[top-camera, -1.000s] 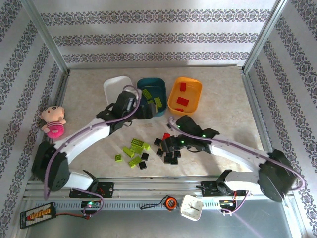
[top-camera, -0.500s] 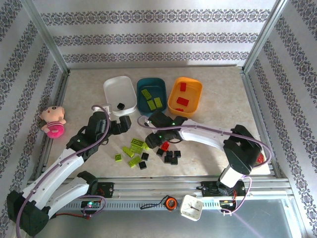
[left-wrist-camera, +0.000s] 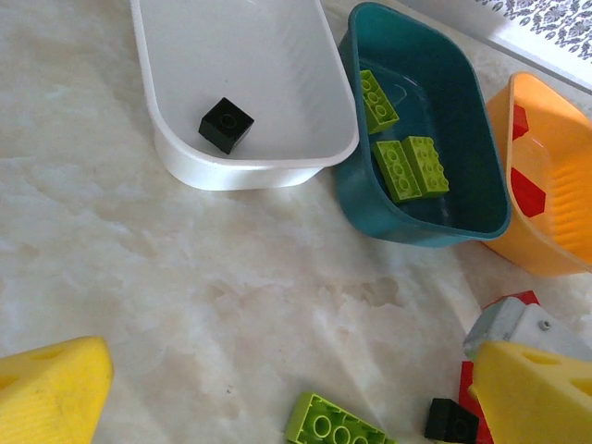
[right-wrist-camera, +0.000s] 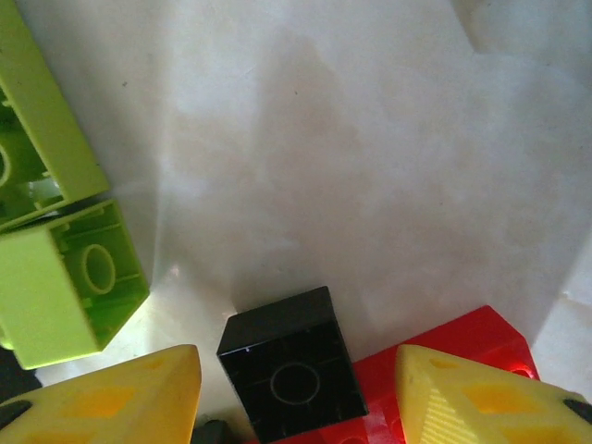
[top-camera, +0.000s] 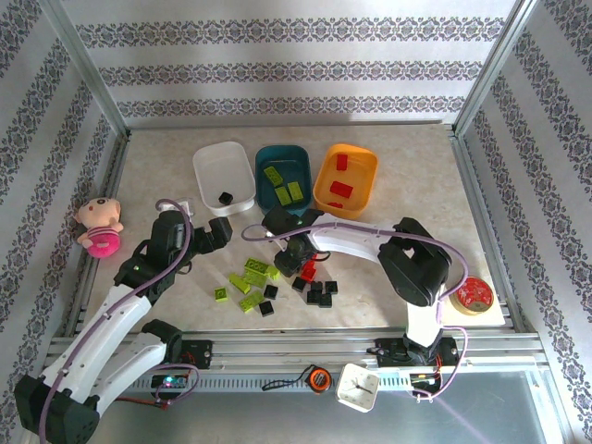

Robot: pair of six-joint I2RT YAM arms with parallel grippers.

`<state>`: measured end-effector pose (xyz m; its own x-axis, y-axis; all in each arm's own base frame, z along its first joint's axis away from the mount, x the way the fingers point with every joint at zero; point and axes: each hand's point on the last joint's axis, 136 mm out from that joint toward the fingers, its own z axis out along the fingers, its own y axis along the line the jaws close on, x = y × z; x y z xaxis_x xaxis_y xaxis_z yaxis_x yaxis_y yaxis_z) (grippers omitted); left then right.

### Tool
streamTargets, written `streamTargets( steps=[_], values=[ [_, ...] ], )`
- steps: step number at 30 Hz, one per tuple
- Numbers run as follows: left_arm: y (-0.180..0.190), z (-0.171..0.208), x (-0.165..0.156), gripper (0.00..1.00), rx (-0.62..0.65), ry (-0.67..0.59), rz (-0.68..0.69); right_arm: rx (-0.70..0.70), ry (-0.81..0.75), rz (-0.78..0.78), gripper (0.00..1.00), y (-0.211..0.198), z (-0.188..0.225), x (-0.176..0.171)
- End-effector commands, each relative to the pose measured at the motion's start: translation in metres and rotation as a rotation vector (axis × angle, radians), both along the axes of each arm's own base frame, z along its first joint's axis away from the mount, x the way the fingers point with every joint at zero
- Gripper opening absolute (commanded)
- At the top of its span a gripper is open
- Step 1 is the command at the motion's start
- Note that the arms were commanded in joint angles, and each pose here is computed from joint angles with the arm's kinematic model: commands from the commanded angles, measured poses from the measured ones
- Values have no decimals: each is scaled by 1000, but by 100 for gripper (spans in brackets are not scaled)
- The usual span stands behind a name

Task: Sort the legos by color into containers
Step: Pick up the lego from the bottom-center of the table, then place the lego in the container.

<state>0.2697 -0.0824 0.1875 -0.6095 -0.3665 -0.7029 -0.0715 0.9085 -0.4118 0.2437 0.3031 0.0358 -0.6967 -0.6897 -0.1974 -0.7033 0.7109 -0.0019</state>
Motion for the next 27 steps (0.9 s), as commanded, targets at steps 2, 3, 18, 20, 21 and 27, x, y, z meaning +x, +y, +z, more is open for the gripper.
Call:
streamTargets(
  steps=[2, 3, 18, 20, 21, 27],
  values=[
    [4, 0, -6, 100, -27, 12, 10, -57, 21, 25, 57, -6, -8, -1],
    [4, 2, -6, 100, -31, 7, 11, -60, 27, 27, 56, -6, -11, -2],
    [25, 8, -15, 100, -22, -15, 119, 320, -132, -2, 23, 47, 84, 31],
    [28, 5, -18, 100, -35, -21, 141, 426, -178, -13, 22, 69, 112, 49],
    [29, 4, -20, 100, -42, -24, 146, 467, -197, -22, 22, 77, 122, 58],
    [29, -1, -26, 100, -64, -23, 149, 649, -267, -107, 23, 130, 145, 130]
  ],
)
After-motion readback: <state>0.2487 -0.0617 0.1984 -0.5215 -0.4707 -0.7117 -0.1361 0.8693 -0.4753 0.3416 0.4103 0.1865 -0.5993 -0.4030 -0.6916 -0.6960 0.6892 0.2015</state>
